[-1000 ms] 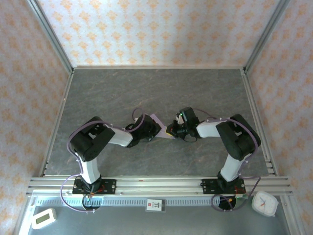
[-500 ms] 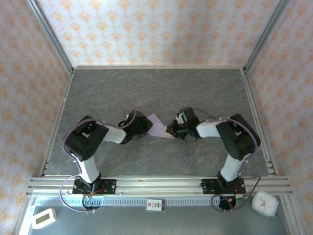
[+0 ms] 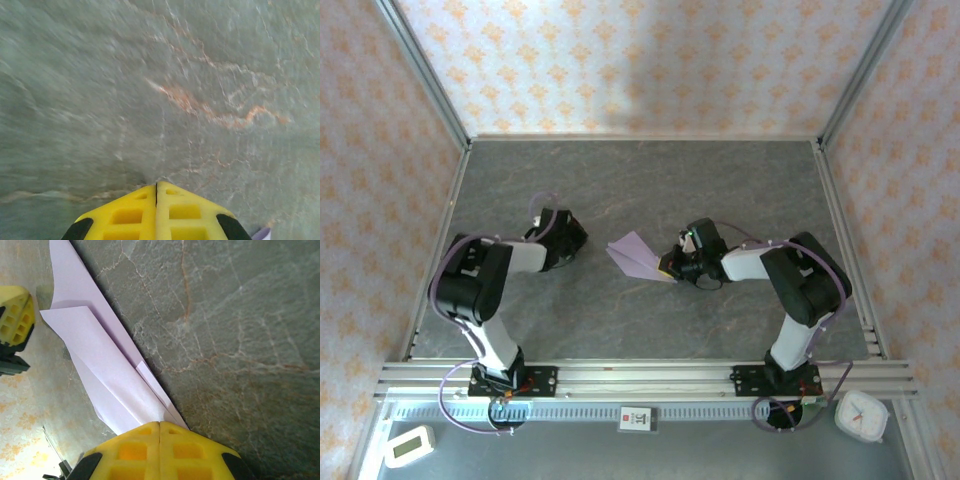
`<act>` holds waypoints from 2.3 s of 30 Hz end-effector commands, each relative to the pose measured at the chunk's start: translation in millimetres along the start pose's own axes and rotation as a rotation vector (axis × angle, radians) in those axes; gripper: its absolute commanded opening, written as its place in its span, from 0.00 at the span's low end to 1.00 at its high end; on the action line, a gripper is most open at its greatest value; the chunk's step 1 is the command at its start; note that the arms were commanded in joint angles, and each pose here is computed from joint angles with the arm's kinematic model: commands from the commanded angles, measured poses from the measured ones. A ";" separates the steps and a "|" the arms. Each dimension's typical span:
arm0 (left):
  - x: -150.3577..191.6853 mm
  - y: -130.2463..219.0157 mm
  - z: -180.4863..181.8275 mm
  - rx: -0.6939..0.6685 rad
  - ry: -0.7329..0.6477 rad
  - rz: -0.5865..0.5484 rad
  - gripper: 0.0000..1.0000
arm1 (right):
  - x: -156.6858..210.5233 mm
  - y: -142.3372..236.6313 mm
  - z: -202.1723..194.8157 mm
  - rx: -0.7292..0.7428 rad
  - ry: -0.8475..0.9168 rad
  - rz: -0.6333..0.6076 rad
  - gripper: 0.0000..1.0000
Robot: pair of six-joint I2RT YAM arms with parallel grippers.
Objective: Fold a paper plane with a square sheet of paper (pick it up from the middle)
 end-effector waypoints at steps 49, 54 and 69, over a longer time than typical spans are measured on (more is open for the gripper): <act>127.1 -28.7 -2.7 -0.079 -0.264 0.225 0.00 | 18.4 -11.0 -11.8 0.141 -0.017 0.109 0.00; 125.5 -28.8 2.8 -0.098 -0.270 0.220 0.00 | 37.6 6.1 -23.8 0.160 -0.014 0.109 0.00; 119.6 -24.1 1.0 -0.091 -0.334 0.205 0.00 | 62.4 74.0 -67.5 0.171 -0.202 -0.067 0.00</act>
Point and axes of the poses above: each hand's point on the last joint's axis, 136 mm out from that joint toward the fingers, its own y axis back along the fingers, its own z axis along the line the jaws close on, x = y × z, the point moved 7 cm from there along y, back along the fingers, and after that the axes turned 6 degrees about y, right-handed, at the moved point
